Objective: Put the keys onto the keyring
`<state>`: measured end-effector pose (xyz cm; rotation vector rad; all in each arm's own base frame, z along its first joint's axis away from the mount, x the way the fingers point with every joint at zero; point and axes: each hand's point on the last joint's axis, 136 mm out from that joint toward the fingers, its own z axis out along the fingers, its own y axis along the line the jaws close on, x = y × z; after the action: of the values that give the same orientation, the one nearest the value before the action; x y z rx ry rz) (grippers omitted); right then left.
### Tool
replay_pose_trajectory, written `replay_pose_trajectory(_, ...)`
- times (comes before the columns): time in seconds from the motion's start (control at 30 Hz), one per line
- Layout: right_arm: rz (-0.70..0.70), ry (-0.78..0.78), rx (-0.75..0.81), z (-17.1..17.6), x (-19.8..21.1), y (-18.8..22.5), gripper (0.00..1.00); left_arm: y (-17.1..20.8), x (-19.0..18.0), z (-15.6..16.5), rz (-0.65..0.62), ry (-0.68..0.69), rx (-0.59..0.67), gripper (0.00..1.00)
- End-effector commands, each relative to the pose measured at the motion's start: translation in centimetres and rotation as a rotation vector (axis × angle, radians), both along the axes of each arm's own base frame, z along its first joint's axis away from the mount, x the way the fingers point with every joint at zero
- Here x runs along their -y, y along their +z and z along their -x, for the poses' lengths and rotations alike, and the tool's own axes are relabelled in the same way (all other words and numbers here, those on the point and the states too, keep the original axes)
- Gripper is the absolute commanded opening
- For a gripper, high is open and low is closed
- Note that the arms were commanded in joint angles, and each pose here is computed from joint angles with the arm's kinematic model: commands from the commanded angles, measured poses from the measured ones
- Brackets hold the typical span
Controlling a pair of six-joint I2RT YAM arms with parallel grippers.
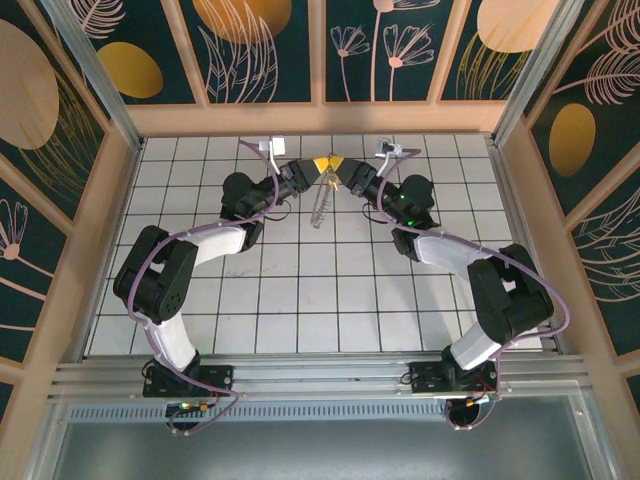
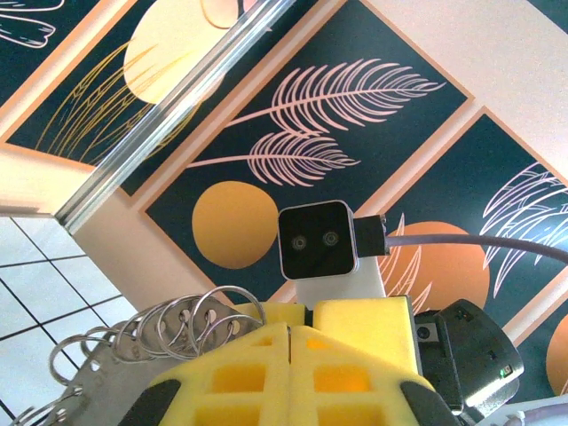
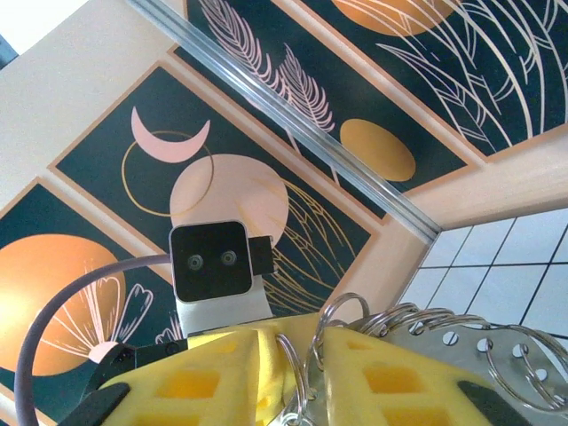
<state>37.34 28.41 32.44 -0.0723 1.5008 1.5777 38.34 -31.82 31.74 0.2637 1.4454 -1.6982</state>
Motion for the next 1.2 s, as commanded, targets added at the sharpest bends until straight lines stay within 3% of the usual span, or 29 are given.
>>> replay_pose_trajectory(0.0,-0.028,0.031,0.066,0.5,-0.7,1.9,0.21,1.2,-0.1,0.6,0.042,-0.004,0.055,0.00)
replay_pose_trajectory(0.17,-0.024,0.043,0.064,0.6,-1.0,1.7,0.20,1.1,0.0,0.5,0.043,-0.003,0.054,0.00)
replay_pose_trajectory(0.33,-0.017,0.044,0.062,0.7,-1.0,1.3,0.00,1.2,-0.1,0.4,0.046,-0.002,0.054,0.00)
replay_pose_trajectory(0.7,0.014,0.027,0.077,0.3,0.1,1.2,0.00,1.6,0.0,0.4,0.031,0.003,0.068,0.00)
replay_pose_trajectory(0.83,0.044,0.036,0.091,-0.2,0.9,1.3,0.00,1.9,-0.1,0.3,-0.011,0.030,0.090,0.23)
replay_pose_trajectory(0.93,0.071,0.049,0.095,-0.7,1.4,1.2,0.00,2.3,-0.4,0.2,-0.054,0.063,0.113,0.35)
replay_pose_trajectory(1.17,0.116,0.101,0.104,-1.8,2.6,1.0,0.00,3.4,-1.3,-0.6,-0.142,0.092,0.161,0.45)
